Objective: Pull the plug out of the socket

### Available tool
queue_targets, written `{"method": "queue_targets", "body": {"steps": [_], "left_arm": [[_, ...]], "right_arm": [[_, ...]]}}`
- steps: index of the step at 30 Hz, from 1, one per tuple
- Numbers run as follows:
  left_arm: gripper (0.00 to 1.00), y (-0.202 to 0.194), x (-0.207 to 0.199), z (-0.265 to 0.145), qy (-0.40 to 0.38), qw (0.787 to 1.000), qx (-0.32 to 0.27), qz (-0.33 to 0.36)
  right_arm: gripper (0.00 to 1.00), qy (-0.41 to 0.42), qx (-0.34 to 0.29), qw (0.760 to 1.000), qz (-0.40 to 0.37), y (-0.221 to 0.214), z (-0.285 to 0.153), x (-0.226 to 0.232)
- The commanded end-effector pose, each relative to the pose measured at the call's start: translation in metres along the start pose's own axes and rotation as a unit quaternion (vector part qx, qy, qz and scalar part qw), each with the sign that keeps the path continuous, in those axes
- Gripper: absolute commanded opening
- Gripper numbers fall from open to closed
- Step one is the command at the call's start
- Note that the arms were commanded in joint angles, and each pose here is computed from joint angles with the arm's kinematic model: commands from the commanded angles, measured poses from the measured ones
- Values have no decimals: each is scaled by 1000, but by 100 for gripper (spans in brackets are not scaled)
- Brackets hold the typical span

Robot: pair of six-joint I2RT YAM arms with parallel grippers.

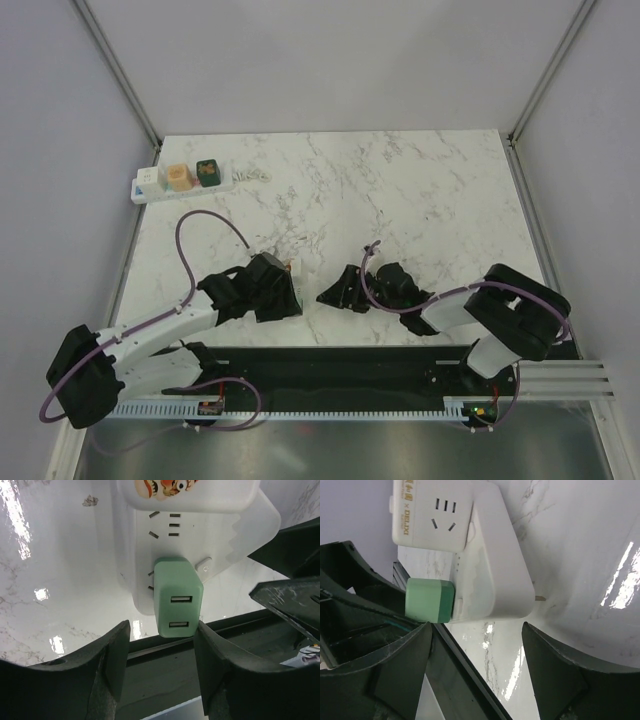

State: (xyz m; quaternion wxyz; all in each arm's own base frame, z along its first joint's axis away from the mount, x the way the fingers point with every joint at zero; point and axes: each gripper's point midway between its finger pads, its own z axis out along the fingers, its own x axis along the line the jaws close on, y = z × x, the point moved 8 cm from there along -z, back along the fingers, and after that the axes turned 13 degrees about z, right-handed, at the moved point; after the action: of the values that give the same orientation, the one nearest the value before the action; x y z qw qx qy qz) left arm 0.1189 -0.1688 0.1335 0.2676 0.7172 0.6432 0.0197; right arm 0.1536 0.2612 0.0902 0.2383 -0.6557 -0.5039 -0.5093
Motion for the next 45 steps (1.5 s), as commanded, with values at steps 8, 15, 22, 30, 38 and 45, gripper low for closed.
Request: {"method": "queue_targets", "body": {"steps": [8, 15, 22, 30, 38, 45], "left_arm": [[54, 17, -10, -13, 1, 998, -64, -16], [45, 27, -13, -3, 28, 998, -58, 19], [41, 26, -20, 1, 27, 998, -53, 26], [26, 19, -27, 4, 27, 998, -48, 37], [8, 22, -38, 3, 14, 998, -40, 43], [2, 31, -51, 0, -3, 999, -38, 37]], "right_arm": [[80, 19, -29, 999, 31, -2, 14, -5], [74, 24, -29, 999, 38, -1, 20, -5], [71, 23, -23, 999, 40, -2, 22, -5], [72, 7, -26, 999, 39, -3, 35, -3], [57, -40, -49, 998, 24, -2, 41, -17], [17, -78, -72, 994, 7, -1, 40, -35]]}}
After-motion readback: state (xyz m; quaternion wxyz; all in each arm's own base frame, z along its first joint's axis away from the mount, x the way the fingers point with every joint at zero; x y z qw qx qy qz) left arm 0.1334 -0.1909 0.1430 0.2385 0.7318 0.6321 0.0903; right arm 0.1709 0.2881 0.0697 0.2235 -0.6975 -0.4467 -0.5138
